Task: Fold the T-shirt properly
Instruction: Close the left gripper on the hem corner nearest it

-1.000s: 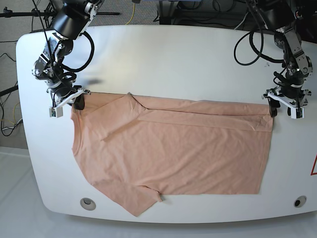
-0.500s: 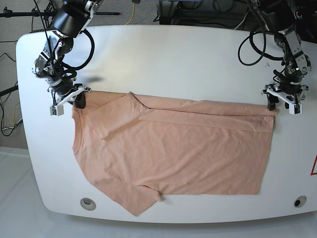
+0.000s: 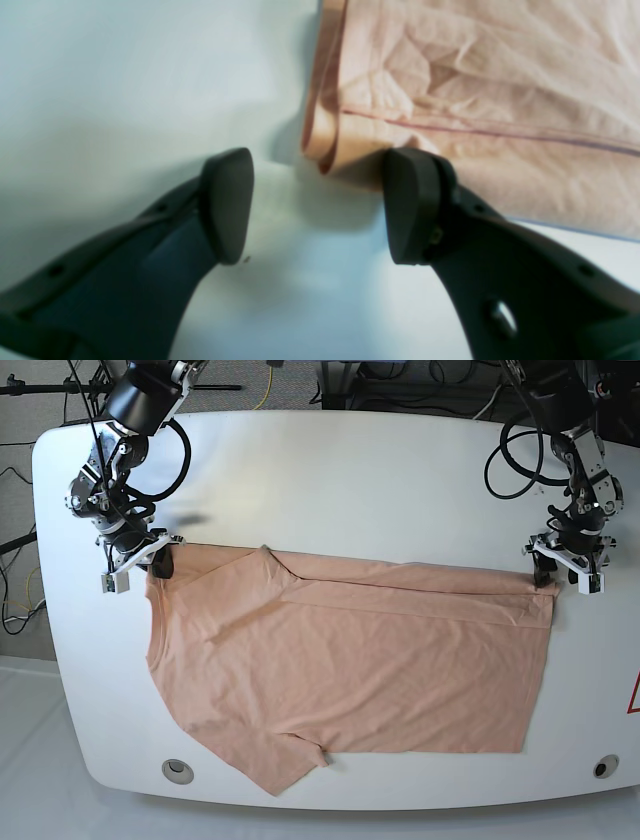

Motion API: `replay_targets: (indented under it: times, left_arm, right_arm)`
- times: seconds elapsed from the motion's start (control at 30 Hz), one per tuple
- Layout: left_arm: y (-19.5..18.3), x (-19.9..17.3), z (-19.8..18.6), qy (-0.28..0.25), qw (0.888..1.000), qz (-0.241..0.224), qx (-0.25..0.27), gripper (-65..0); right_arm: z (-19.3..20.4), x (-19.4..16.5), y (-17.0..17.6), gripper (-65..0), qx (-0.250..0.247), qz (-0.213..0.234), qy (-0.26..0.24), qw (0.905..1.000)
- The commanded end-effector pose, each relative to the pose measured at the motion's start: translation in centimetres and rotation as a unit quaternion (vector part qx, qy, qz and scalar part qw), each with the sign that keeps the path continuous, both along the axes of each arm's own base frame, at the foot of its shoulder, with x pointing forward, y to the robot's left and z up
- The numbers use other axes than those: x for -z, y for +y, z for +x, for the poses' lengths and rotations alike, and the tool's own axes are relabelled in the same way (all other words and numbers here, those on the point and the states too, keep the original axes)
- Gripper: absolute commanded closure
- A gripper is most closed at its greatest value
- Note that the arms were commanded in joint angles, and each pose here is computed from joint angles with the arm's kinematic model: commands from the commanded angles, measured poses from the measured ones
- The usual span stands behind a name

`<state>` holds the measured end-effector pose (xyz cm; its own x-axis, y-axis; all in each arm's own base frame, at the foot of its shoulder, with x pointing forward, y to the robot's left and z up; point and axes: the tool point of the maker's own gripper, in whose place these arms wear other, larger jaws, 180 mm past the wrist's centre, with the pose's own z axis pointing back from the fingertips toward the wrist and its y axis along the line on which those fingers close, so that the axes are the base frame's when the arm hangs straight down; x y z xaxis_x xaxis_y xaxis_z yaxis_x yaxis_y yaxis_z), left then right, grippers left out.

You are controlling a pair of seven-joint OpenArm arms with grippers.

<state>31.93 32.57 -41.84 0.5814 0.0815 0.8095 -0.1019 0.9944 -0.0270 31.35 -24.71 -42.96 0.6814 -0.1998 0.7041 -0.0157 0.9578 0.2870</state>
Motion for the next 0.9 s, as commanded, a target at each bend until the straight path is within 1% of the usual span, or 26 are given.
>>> replay_targets:
  times: [0.0,0.33,0.53,0.67,0.87]
  left_arm:
    - [0.3,-0.8,0.4,-0.007,1.000,0.003,0.002,-37.6]
    - [0.1,-0.7,0.6,-0.005,1.000,-0.001,0.002,-35.1]
    - [-0.3,-0.4,0.8,-0.002,1.000,-0.008,0.001,-36.7]
    - [-0.5,-0.1,0.8,0.004,1.000,-0.012,0.002,-35.9]
    - [-0.8,0.9,0.6,0.020,0.999,-0.026,0.002,-24.9]
  right_arm:
    - [-0.7,0.6,-0.2,0.0,-0.010,-0.014,0.028,0.9995]
    - [-0.7,0.7,-0.2,0.0,-0.011,-0.016,0.031,0.9993]
    - [-0.9,0.9,-0.1,0.0,-0.013,-0.017,0.036,0.9991]
    - [-0.9,0.9,-0.1,0.0,-0.014,-0.016,0.035,0.9992]
    - [-0.7,0.7,-0.1,0.0,-0.013,-0.014,0.031,0.9993]
